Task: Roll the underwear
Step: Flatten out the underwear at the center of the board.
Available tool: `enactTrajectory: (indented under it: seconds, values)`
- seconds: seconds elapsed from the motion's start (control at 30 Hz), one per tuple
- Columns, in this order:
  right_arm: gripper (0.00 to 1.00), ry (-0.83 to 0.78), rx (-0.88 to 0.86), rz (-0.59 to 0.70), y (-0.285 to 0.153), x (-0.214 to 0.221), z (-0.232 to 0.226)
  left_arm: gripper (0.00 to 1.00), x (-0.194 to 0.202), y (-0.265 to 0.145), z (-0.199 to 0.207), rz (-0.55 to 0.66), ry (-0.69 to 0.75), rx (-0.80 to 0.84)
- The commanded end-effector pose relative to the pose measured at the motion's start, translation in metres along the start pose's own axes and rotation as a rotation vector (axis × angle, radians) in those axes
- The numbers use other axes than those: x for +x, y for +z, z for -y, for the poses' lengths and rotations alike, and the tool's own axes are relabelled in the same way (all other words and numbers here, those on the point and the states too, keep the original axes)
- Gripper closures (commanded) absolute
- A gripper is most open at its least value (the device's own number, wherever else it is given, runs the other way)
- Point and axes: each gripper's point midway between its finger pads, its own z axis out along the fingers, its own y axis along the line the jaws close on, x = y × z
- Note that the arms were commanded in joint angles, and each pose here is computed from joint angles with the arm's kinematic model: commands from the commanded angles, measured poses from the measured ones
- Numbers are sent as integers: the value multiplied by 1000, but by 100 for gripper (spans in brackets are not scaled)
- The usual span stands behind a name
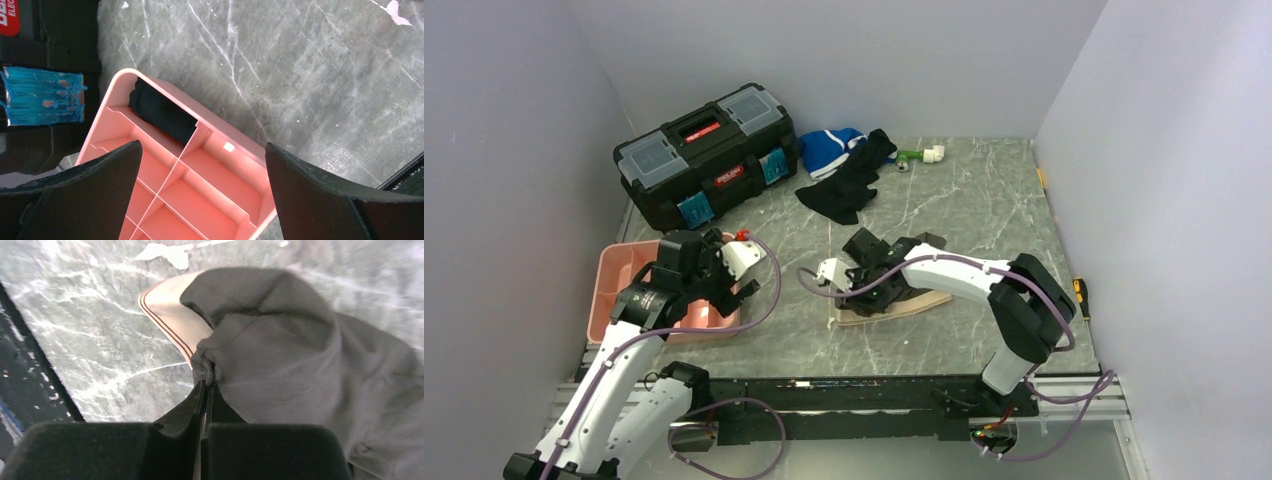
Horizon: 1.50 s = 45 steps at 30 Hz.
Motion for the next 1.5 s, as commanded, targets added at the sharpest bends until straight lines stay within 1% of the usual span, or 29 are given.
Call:
enactTrajectory:
  seconds: [0.0, 0.1, 0.23, 0.3, 0.33, 0.47, 0.63, 0.8, 0.9, 1.0, 1.1, 1.37, 1.47]
  values:
    - [100, -14, 3, 149, -58, -44, 9, 1, -11, 8, 6, 59, 6, 52]
    - [100, 24, 13, 236, -97, -62, 23, 1, -25, 13, 14, 112, -12, 115]
    - [100, 98, 39, 335, -150, -76, 51, 1, -57, 21, 27, 219, -51, 236]
    - [100, 116, 79, 359, -165, -78, 65, 1, -77, 27, 33, 257, -67, 298]
    - [100, 124, 98, 359, -169, -77, 72, 1, -83, 32, 36, 254, -71, 329]
    - [100, 188, 160, 331, -168, -64, 103, 1, -106, 63, 59, 202, -97, 450]
    - [100, 314, 144, 313, -155, -46, 135, 1, -138, 100, 88, 167, -194, 576]
    - [100, 372, 126, 322, -151, -37, 148, 1, -142, 144, 111, 137, -289, 660]
    - [100, 395, 122, 323, -151, -33, 152, 1, -140, 156, 127, 115, -332, 715]
    - [100, 405, 121, 318, -151, -29, 155, 1, -138, 157, 138, 110, -388, 755]
    - [100, 410, 111, 320, -148, -28, 155, 1, -138, 147, 145, 115, -449, 780]
    - [100, 422, 65, 346, -140, -35, 156, 1, -149, 122, 130, 210, -464, 679]
    - [100, 423, 56, 356, -140, -38, 157, 1, -148, 128, 134, 192, -445, 649]
